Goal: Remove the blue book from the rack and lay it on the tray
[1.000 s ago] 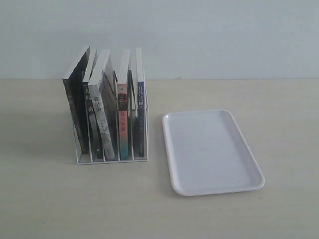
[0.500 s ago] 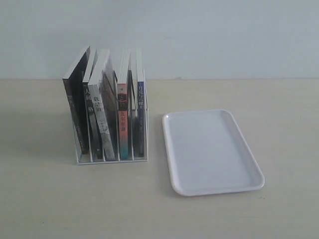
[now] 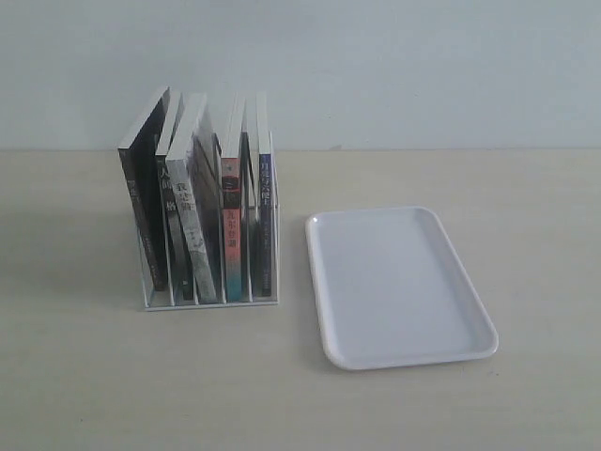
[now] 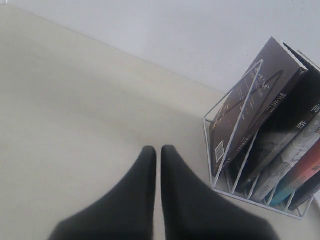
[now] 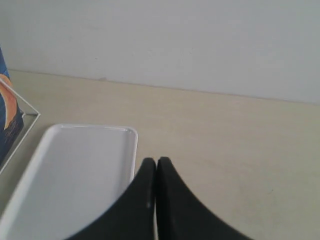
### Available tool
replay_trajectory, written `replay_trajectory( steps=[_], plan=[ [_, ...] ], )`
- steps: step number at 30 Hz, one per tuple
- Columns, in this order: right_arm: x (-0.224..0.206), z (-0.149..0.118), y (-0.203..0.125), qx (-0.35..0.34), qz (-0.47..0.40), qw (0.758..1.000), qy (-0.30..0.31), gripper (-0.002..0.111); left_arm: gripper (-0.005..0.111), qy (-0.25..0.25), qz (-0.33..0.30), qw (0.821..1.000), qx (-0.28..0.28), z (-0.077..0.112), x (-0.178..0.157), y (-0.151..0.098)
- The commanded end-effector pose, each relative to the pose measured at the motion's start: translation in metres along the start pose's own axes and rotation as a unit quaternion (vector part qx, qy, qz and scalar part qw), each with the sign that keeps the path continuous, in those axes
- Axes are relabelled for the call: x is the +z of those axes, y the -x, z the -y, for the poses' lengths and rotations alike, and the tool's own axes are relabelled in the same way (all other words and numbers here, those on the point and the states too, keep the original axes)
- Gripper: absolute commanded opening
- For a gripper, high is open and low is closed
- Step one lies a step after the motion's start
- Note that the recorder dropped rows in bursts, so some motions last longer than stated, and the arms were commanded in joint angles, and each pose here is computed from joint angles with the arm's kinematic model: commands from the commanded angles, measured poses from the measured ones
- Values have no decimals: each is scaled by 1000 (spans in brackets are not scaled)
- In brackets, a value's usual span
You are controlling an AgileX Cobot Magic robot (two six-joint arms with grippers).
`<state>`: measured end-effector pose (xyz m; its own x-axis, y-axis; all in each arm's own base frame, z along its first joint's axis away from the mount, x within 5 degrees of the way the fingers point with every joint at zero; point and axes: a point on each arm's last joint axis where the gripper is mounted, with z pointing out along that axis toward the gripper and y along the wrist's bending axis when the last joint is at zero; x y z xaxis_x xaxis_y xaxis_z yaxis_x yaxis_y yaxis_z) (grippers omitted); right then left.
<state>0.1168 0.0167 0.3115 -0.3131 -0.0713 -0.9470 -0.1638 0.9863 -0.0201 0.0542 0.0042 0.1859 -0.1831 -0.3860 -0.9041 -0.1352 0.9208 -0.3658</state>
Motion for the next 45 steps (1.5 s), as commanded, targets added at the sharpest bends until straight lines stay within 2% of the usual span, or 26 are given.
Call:
replay_trajectory(
  steps=[1, 8, 11, 14, 18, 20, 22, 24, 25, 27, 31, 35, 40, 43, 44, 45],
  plan=[
    [0, 0, 8, 10, 34, 999, 0, 0, 4, -1, 2, 1000, -2, 0, 0, 0],
    [0, 0, 13, 33, 60, 998, 2, 0, 4, -1, 2, 1000, -2, 0, 0, 0],
    [5, 1, 15, 70, 65, 995, 2, 0, 4, -1, 2, 1000, -2, 0, 0, 0],
    [20, 3, 18, 149, 75, 986, 1, 0, 4, -1, 2, 1000, -2, 0, 0, 0],
    [56, 12, 25, 321, 114, 940, -15, 0, 4, -1, 2, 1000, -2, 0, 0, 0],
    [79, 11, 32, 349, 102, 932, -11, 0, 4, -1, 2, 1000, -2, 0, 0, 0],
    [100, -6, 49, 298, 53, 953, 23, 0, 4, -1, 2, 1000, -2, 0, 0, 0],
    [114, -36, 75, 187, 0, 979, 76, 0, 4, -1, 2, 1000, -2, 0, 0, 0],
    [118, -50, 85, 142, -19, 985, 98, 0, 4, -1, 2, 1000, -2, 0, 0, 0],
    [123, -84, 109, 57, -72, 984, 152, 0, 4, -1, 2, 1000, -2, 0, 0, 0],
    [136, -136, 127, -30, -166, 964, 208, 0, 4, -1, 2, 1000, -2, 0, 0, 0],
    [155, -168, 144, -39, -177, 957, 227, 0, 4, -1, 2, 1000, -2, 0, 0, 0],
    [177, -198, 141, -27, -207, 948, 240, 3, 4, -1, 2, 1000, -2, 0, 0, 0],
    [190, -210, 135, -13, -226, 944, 241, 15, 4, -1, 2, 1000, -2, 0, 0, 0],
    [196, -213, 133, -9, -231, 943, 239, 21, 4, -1, 2, 1000, -2, 0, 0, 0],
    [204, -217, 129, -4, -239, 942, 236, 33, 4, -1, 2, 1000, -2, 0, 0, 0]
  ],
)
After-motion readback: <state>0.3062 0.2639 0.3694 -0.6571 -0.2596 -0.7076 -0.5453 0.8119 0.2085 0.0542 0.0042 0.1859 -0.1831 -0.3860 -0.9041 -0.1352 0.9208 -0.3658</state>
